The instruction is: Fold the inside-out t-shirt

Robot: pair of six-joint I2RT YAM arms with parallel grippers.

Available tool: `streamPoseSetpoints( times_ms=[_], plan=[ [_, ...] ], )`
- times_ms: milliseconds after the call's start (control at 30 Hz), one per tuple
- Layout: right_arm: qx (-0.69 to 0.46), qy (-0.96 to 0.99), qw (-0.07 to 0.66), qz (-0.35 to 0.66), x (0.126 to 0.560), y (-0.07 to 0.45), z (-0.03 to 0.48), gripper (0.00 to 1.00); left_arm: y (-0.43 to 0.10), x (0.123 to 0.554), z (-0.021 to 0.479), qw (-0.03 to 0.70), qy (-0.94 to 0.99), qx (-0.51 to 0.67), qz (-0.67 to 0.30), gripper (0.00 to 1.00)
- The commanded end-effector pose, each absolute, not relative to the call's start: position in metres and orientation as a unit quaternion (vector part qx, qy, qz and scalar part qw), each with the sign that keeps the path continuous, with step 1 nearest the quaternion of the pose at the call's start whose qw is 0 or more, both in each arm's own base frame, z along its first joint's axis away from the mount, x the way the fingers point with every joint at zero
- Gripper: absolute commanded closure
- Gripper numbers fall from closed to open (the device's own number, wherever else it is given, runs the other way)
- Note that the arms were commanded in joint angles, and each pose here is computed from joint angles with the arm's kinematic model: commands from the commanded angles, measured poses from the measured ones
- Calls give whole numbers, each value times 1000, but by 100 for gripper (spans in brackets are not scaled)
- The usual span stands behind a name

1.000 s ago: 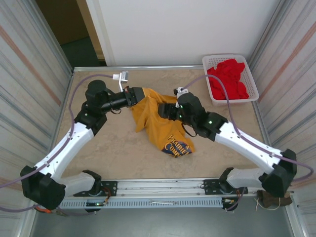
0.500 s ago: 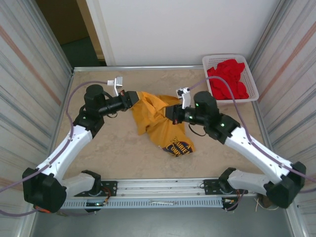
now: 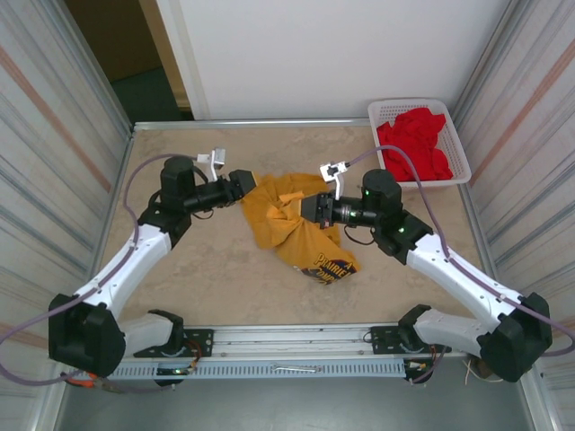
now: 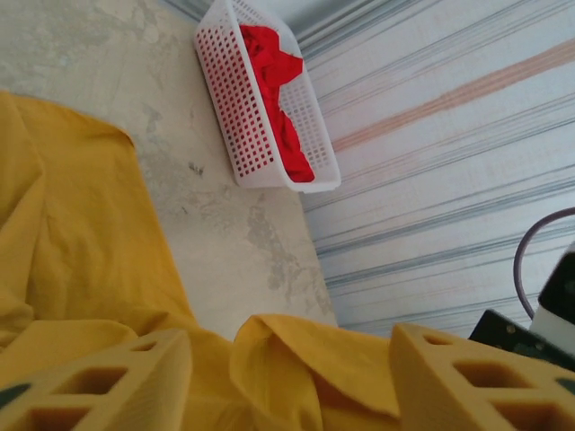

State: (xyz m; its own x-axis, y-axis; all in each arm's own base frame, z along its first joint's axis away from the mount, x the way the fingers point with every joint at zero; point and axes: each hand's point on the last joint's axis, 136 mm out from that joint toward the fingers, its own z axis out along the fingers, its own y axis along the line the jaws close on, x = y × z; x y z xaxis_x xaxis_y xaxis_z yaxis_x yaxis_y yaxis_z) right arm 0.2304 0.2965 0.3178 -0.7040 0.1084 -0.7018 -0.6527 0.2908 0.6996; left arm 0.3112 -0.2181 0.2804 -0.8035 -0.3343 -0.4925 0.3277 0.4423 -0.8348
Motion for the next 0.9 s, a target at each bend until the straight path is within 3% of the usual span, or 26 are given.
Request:
streamPoseSetpoints(
  times_ms=[0,267,600,800,867],
  plan=[
    [-182,707,353,586,234,293,335,100,-208,293,294,344,782,11,-519,35],
    [-163,718,348,580,243,291,324,100,-241,260,293,335,784,45,-521,30],
    [-156,722,344,579,244,292,320,100,-254,281,269,328,807,41,-490,26],
    [-149,726,348,574,248,290,318,100,-264,287,264,320,801,47,-504,51],
    [-145,729,350,570,250,290,315,100,-265,286,264,320,797,51,-510,73]
  ],
)
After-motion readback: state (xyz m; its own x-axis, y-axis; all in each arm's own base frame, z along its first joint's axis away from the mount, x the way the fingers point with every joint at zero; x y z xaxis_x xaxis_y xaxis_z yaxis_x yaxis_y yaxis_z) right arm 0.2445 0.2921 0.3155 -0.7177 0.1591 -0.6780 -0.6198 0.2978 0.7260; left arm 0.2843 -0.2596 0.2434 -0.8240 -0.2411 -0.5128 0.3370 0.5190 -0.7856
